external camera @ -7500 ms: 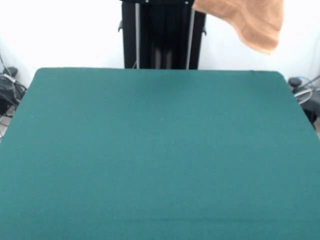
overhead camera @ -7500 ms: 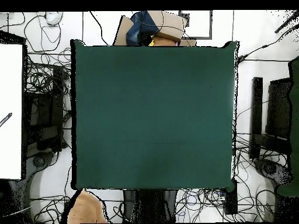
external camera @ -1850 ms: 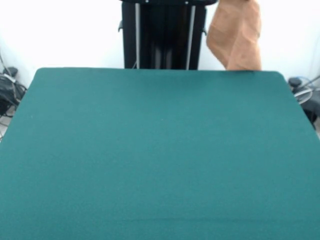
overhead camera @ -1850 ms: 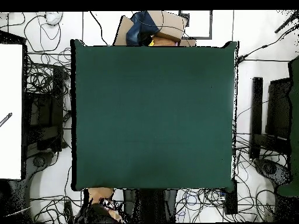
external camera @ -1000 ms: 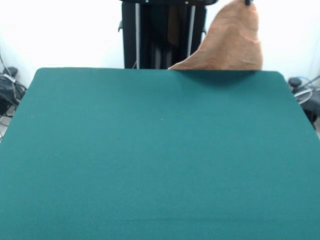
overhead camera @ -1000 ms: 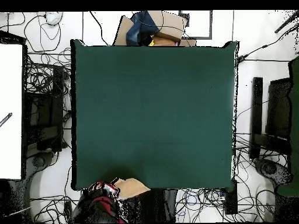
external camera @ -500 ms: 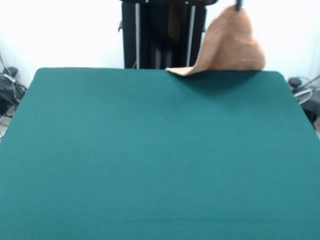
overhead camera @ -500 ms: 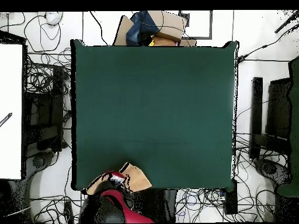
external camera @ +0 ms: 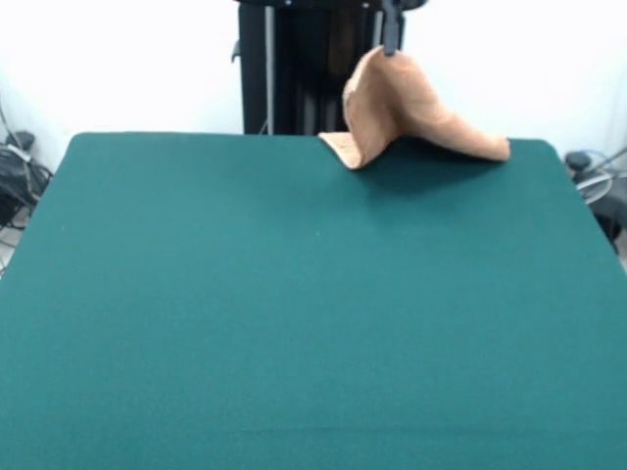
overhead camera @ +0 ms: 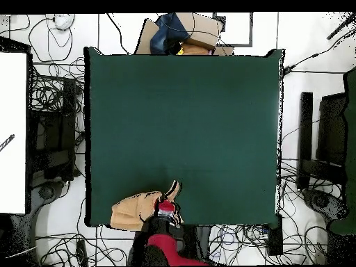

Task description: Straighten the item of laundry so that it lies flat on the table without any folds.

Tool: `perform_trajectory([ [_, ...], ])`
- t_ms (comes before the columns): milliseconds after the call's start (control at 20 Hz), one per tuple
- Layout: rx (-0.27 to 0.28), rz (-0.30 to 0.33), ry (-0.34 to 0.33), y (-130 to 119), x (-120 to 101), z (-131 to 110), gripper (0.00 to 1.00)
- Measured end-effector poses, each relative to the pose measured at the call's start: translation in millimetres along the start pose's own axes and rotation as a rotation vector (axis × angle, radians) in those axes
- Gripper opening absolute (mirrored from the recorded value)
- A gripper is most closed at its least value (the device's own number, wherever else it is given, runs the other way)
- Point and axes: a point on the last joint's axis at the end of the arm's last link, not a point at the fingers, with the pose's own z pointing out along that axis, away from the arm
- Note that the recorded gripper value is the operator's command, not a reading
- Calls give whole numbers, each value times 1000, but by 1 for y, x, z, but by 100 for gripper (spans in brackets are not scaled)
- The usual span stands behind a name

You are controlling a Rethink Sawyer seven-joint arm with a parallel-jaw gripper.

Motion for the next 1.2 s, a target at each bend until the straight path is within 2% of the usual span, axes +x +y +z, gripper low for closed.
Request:
perform_trajectory([
  [200,34,-19,-18,15,4,3,0],
  [450,16,-15,-20,23,12,2,0],
  [1200,63,35,7,2,46,7,0],
])
